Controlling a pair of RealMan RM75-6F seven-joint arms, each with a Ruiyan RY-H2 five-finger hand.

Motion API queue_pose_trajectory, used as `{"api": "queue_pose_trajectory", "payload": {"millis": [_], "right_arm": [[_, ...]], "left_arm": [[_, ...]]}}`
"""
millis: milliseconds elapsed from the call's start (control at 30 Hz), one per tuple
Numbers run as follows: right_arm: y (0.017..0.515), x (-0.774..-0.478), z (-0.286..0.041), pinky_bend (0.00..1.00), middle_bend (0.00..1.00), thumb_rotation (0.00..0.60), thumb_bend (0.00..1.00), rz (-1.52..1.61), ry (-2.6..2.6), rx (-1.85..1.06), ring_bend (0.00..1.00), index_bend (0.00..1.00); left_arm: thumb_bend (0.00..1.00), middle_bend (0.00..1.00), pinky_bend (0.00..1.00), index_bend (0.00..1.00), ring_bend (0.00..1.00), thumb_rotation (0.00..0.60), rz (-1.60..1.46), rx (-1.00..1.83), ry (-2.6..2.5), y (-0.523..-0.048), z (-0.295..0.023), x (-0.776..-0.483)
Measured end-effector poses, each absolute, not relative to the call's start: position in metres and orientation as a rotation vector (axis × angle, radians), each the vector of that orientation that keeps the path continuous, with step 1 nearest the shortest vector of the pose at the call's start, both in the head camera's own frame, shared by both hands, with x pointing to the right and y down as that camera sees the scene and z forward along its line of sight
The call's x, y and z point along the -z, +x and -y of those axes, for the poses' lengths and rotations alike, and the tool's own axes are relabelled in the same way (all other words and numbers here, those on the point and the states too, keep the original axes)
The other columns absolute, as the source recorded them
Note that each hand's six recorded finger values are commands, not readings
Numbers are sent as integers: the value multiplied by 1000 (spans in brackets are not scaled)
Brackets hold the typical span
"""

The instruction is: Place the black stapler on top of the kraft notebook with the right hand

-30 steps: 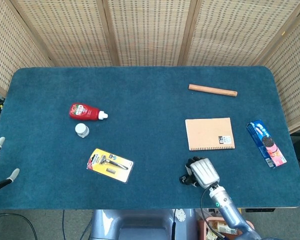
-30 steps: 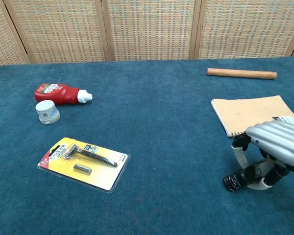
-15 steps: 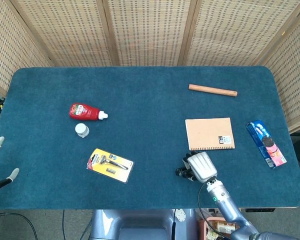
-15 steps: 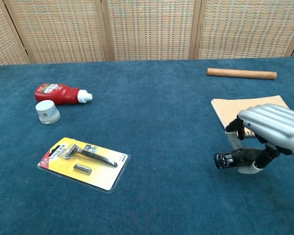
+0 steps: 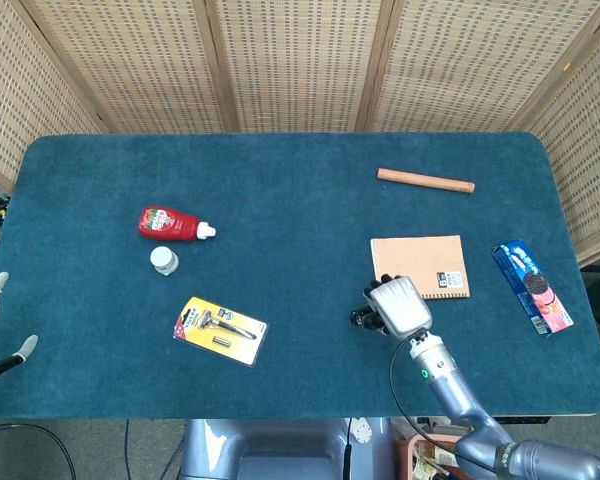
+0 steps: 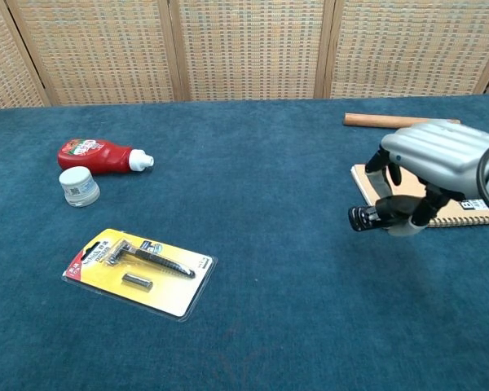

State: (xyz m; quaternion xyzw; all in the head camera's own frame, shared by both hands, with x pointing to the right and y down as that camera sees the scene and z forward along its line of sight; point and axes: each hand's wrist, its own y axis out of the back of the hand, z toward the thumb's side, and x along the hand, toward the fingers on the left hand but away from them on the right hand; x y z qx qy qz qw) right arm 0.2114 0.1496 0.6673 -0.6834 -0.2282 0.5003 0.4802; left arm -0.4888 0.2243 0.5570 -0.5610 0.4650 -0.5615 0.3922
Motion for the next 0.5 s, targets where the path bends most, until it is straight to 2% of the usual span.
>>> {"api": "queue_pose_trajectory", "payload": {"millis": [200, 500], "right_arm": [[207, -665, -122, 636, 536, 600, 73, 488, -1569, -1246, 466, 720], [221, -690, -80, 636, 537, 600, 73, 405, -1464, -1364, 466, 720]], "left_arm": [[209, 0, 0, 35, 0, 600, -1178, 1437, -1419, -490, -224, -559], [209, 0, 0, 34, 0, 600, -1167, 1446, -1407, -490, -224, -561]]}}
